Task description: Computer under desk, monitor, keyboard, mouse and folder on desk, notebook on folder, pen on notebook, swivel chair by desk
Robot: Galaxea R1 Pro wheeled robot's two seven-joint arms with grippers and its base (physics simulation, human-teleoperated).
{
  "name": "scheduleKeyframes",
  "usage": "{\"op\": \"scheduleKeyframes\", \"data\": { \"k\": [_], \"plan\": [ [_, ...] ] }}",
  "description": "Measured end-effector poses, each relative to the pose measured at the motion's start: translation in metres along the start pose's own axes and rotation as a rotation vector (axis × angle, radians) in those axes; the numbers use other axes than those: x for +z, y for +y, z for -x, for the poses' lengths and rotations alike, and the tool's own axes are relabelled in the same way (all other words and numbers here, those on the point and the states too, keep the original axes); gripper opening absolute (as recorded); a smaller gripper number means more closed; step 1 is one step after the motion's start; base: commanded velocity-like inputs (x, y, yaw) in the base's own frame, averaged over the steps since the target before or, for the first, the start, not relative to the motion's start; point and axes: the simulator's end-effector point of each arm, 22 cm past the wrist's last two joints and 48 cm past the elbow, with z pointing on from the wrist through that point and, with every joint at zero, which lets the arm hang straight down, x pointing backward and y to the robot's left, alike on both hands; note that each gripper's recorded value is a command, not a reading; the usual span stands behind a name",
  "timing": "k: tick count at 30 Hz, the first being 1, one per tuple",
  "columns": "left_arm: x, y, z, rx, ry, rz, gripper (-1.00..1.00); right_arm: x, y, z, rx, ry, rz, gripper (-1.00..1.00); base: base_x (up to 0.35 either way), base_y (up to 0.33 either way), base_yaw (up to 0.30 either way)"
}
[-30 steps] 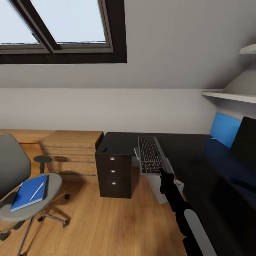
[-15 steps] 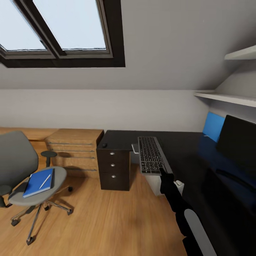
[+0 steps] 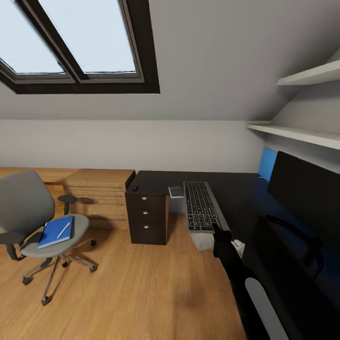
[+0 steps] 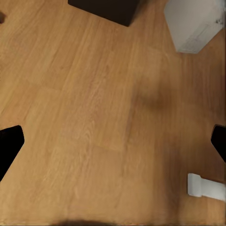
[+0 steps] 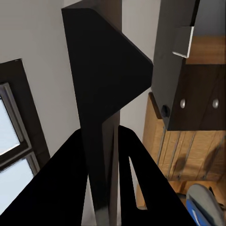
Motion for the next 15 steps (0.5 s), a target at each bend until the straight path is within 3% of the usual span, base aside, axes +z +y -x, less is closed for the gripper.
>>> {"op": "scheduleKeyframes", "data": {
  "k": [5,7,11,15],
  "plan": [
    [-0.005,0.003,0.005,-0.001,-0.001,0.02,1.0,-0.001,0.005,0.004,-0.01,-0.002,-0.002,-1.0,-0.282,-0.248,0.0],
    [-0.007,0.01,0.005,0.0,0.002,0.059,1.0,-0.001,0.008,0.004,-0.012,-0.002,-0.002,-1.0,-0.268,-0.257,0.0],
    [-0.016,0.038,0.005,0.006,0.01,0.201,1.0,-0.002,0.014,0.004,-0.009,-0.006,-0.001,-1.0,-0.251,-0.272,0.0],
    [-0.02,0.04,0.008,0.006,0.01,0.217,1.0,-0.003,0.017,0.004,-0.011,-0.005,-0.002,-1.0,-0.232,-0.274,0.0]
  ]
}}
